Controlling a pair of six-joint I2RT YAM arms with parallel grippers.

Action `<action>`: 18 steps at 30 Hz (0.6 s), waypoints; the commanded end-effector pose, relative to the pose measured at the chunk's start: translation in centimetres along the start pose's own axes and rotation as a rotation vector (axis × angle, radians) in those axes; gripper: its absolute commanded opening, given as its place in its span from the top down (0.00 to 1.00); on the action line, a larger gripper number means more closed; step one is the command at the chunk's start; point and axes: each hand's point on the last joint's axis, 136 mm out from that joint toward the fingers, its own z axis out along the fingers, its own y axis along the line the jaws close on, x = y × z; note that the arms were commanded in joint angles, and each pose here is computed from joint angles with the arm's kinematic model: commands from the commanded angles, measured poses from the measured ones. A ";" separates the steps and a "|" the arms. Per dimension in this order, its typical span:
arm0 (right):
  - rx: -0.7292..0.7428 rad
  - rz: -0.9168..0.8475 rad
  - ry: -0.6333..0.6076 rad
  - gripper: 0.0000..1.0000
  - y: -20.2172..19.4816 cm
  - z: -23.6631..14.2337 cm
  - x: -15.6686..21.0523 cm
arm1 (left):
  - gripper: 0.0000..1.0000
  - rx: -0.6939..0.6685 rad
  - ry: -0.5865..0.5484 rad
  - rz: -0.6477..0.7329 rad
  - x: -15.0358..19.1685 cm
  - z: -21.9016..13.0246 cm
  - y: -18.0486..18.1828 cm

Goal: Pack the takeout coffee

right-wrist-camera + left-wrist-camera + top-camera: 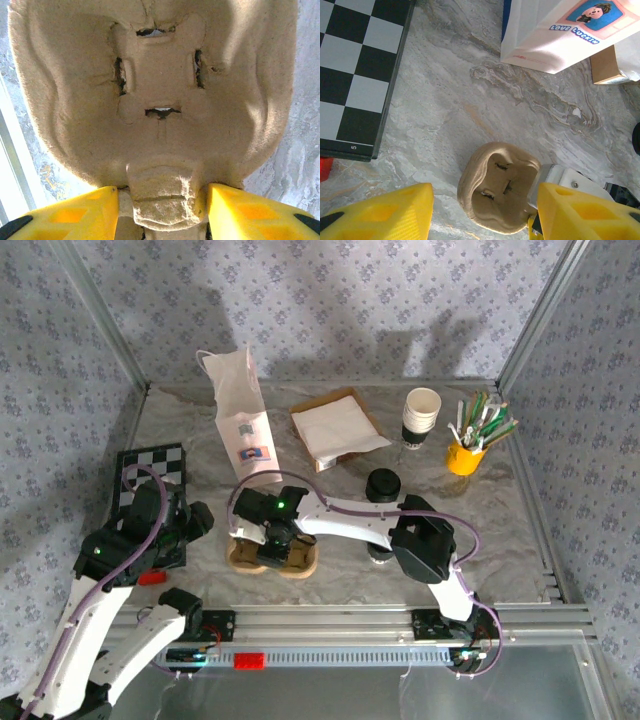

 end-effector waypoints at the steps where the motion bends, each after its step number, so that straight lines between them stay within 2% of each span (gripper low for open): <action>1: -0.011 -0.010 0.014 0.53 0.0 -0.2 0.0 | 0.43 0.003 -0.013 -0.015 -0.2 -0.4 0.1; 9: -0.007 0.021 -0.019 0.61 0.0 -2.1 -0.6 | 0.43 0.011 -0.019 -0.017 -0.3 -0.5 0.0; 18: 0.007 0.118 -0.049 0.62 -0.7 -5.1 -0.9 | 0.42 0.013 -0.036 -0.020 -0.6 -1.2 0.1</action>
